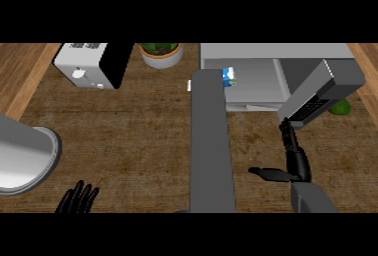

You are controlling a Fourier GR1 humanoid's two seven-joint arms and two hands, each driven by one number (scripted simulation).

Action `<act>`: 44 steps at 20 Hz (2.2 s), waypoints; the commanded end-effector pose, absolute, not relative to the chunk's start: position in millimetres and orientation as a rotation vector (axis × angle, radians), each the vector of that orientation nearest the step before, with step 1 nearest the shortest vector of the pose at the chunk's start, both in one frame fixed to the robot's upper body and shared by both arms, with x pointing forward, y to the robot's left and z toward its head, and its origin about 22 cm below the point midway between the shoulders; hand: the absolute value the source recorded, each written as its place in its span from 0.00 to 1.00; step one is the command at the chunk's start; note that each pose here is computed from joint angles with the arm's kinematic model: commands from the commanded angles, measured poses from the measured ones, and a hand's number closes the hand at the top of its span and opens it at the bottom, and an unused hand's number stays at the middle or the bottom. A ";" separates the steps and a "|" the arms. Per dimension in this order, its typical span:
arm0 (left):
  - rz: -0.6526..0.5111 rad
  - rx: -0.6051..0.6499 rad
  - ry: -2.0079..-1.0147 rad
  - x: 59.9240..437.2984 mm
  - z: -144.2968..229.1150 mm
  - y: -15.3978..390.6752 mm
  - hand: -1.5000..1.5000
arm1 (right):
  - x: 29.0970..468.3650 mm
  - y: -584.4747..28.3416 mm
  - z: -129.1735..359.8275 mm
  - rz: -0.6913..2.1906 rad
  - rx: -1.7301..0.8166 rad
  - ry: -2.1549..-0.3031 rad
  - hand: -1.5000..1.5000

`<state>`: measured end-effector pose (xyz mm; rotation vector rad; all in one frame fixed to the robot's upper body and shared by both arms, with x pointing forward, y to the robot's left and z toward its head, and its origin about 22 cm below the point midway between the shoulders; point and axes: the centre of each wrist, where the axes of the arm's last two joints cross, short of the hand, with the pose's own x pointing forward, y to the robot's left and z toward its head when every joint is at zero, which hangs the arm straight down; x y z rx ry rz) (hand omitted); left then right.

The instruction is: Pick up the milk, place it into the microwave and close the microwave

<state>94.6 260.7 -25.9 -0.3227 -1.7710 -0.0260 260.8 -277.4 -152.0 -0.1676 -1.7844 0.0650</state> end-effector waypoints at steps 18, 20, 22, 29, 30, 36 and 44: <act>-0.382 -0.393 -1.671 164.3 -45.8 165.8 1.00 | 155.8 -404.1 -138.3 -0.137 -0.261 -1.826 0.00; -0.392 -0.323 -1.722 187.6 -61.6 170.9 1.00 | 154.4 -419.7 -130.3 -0.137 -0.247 -1.836 0.00; -0.420 -0.310 -1.737 217.9 -55.6 153.1 1.00 | 137.8 -424.4 -134.4 -0.120 -0.276 -1.827 0.00; -0.789 -0.436 -1.462 239.8 -46.5 119.0 1.00 | 147.4 -446.8 -113.1 -0.139 -0.233 -1.848 0.00; -0.801 -0.485 -1.423 219.5 -70.6 113.9 1.00 | 141.5 -440.0 -119.7 -0.130 -0.233 -1.840 0.00; -0.989 -0.530 -1.309 211.7 -98.5 82.8 1.00 | 149.3 -445.6 -109.8 -0.093 -0.211 -1.870 0.00; -0.957 -0.565 -1.453 208.7 -82.0 41.2 1.00 | 163.3 -439.4 -94.0 -0.056 -0.067 -1.935 0.00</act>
